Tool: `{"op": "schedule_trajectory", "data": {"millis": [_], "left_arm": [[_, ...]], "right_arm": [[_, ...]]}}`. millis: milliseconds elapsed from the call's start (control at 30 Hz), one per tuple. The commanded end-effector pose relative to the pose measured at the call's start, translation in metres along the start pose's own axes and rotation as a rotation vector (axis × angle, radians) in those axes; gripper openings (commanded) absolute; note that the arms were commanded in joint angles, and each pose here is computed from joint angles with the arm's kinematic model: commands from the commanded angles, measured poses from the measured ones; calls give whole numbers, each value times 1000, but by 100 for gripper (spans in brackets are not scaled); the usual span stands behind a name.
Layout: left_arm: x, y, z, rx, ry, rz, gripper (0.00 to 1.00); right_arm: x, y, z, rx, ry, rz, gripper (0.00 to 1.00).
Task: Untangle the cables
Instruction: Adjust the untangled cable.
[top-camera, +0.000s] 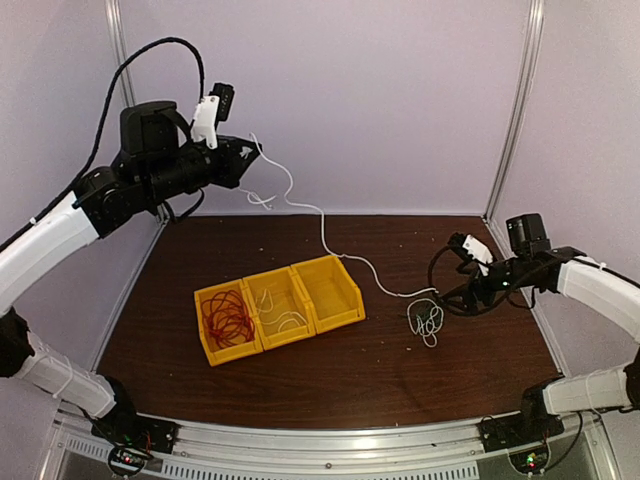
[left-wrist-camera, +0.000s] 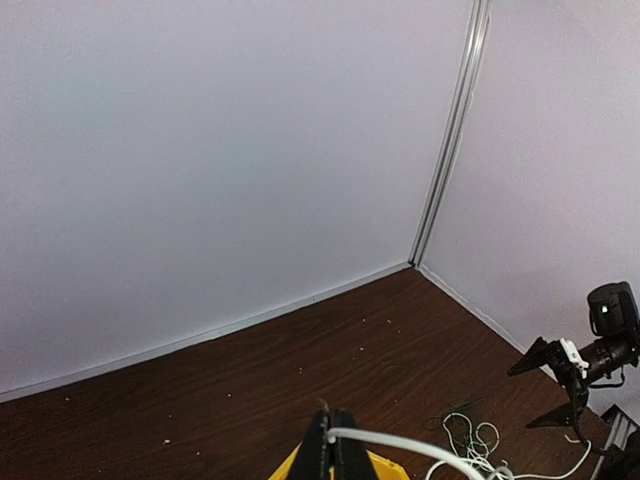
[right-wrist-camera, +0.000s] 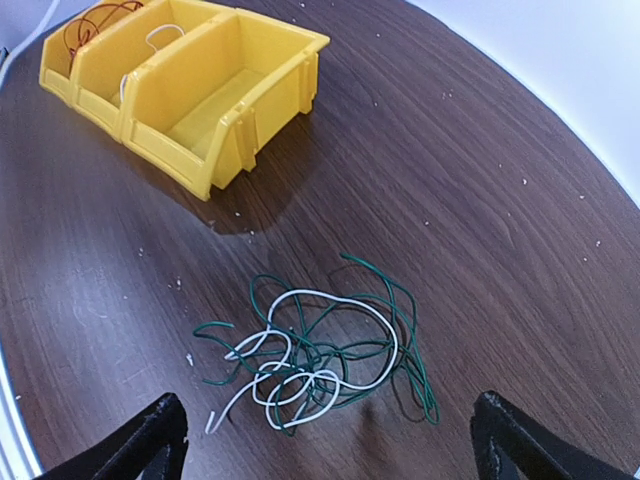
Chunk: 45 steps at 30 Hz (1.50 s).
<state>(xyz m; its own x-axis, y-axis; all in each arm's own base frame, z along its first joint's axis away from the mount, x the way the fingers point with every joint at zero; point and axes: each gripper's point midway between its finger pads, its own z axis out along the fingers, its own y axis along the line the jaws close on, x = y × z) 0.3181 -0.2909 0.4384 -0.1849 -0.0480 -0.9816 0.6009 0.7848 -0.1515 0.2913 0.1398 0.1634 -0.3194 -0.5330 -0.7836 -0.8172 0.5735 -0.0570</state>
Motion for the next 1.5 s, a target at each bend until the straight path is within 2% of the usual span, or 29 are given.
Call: {"op": "schedule_trajectory", "data": {"millis": [0, 133, 267, 533, 700, 800, 967, 1267, 1367, 1467], "left_arm": [[-62, -11, -9, 120, -149, -28, 0], [-89, -55, -7, 356, -160, -7, 0], [-107, -81, -1, 502, -169, -22, 0], [-146, -103, 9, 628, -245, -63, 0], [-196, -110, -10, 675, -390, -72, 0], [-219, -106, -26, 672, -469, -85, 0], [-230, -107, -40, 713, -498, -130, 0], [-271, -88, -141, 572, -665, -33, 0], [-255, -75, -135, 478, -620, -26, 0], [-211, -59, -105, 391, -497, -42, 0]], "right_arm": [[16, -22, 4, 123, 68, -58, 100], [37, -51, 14, 228, 176, 18, 100], [57, -64, 21, 281, 257, 48, 100], [83, -78, 30, 338, 367, 59, 100], [107, -91, 31, 410, 464, 65, 100], [114, -98, 28, 456, 500, 60, 100], [131, -112, 24, 542, 587, 61, 100], [135, -124, 14, 624, 631, 42, 100], [126, -122, 15, 605, 592, 55, 100], [105, -125, 8, 624, 524, 58, 100]]}}
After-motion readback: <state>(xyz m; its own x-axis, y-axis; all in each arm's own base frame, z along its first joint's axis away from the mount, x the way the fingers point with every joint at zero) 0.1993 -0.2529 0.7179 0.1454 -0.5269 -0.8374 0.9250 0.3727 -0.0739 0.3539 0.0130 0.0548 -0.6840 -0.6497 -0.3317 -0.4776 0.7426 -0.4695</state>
